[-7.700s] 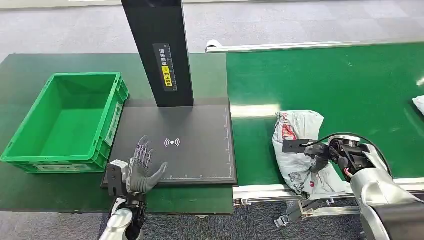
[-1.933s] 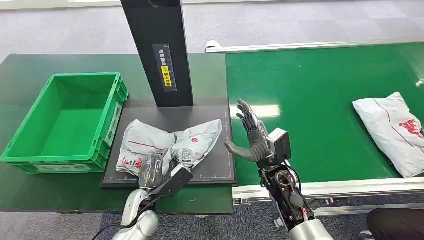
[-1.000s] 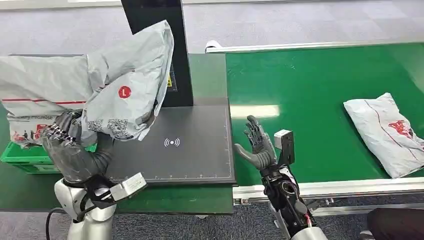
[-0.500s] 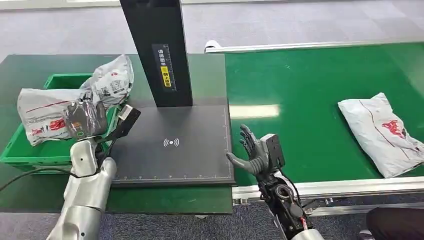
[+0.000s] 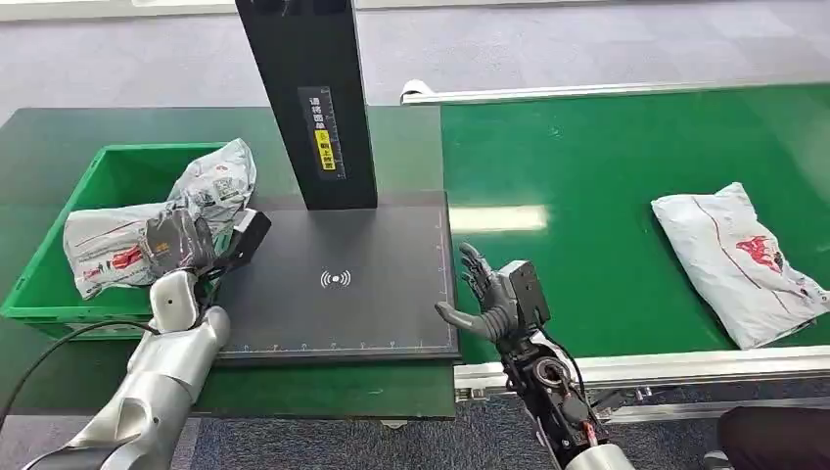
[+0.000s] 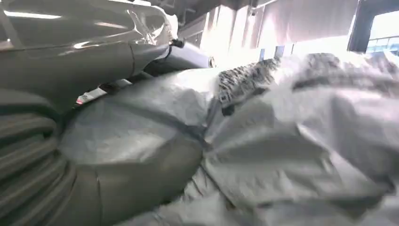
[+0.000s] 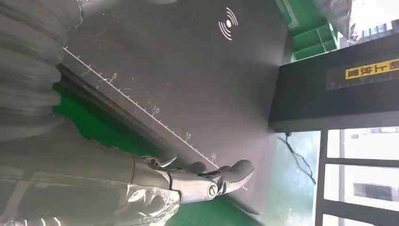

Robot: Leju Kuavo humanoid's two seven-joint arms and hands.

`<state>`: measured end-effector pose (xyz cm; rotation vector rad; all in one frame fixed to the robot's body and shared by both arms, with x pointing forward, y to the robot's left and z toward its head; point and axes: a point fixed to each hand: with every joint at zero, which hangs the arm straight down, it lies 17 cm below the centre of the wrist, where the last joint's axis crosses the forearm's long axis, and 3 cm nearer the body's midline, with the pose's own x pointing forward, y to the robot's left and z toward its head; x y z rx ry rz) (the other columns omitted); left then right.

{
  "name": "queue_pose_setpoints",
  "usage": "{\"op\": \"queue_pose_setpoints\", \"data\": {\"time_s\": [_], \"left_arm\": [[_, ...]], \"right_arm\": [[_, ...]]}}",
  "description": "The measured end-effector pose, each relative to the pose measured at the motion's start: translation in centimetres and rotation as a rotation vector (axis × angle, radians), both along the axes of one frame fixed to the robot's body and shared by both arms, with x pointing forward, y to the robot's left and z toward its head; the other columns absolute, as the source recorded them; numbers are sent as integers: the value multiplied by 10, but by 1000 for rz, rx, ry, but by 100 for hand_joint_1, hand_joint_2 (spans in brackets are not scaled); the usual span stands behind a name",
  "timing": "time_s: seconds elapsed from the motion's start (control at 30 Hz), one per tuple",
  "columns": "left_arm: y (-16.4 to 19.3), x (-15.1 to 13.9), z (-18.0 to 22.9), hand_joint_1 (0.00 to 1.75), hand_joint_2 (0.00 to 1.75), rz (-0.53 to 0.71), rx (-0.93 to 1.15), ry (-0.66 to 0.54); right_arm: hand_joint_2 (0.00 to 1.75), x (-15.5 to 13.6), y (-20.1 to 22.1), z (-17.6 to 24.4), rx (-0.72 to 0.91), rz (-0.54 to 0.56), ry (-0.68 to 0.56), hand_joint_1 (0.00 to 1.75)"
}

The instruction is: Moved the parcel from conveyor to table for the left to box.

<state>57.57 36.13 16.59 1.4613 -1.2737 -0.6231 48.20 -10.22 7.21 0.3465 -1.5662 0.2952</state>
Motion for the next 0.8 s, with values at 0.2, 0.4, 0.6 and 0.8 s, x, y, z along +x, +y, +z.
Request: {"op": "queue_pose_setpoints", "data": {"time_s": [0.2,0.4,0.6,0.8], "left_arm": [[-1,1,3,0,175,-10,-8,-13],[-22,-15,66,0,175,-185,15,-244],[-6,-34,102,0,175,-141,-3,-365],[3,-43,113,0,175,-110,-10,-403]], "right_arm": [[175,0,0,0,-4,-1,-5,0],[175,-1,0,1,-8,0,-18,0],[175,-1,0,1,-8,-1,-18,0],[175,-1,0,1,-8,0,-18,0]]}}
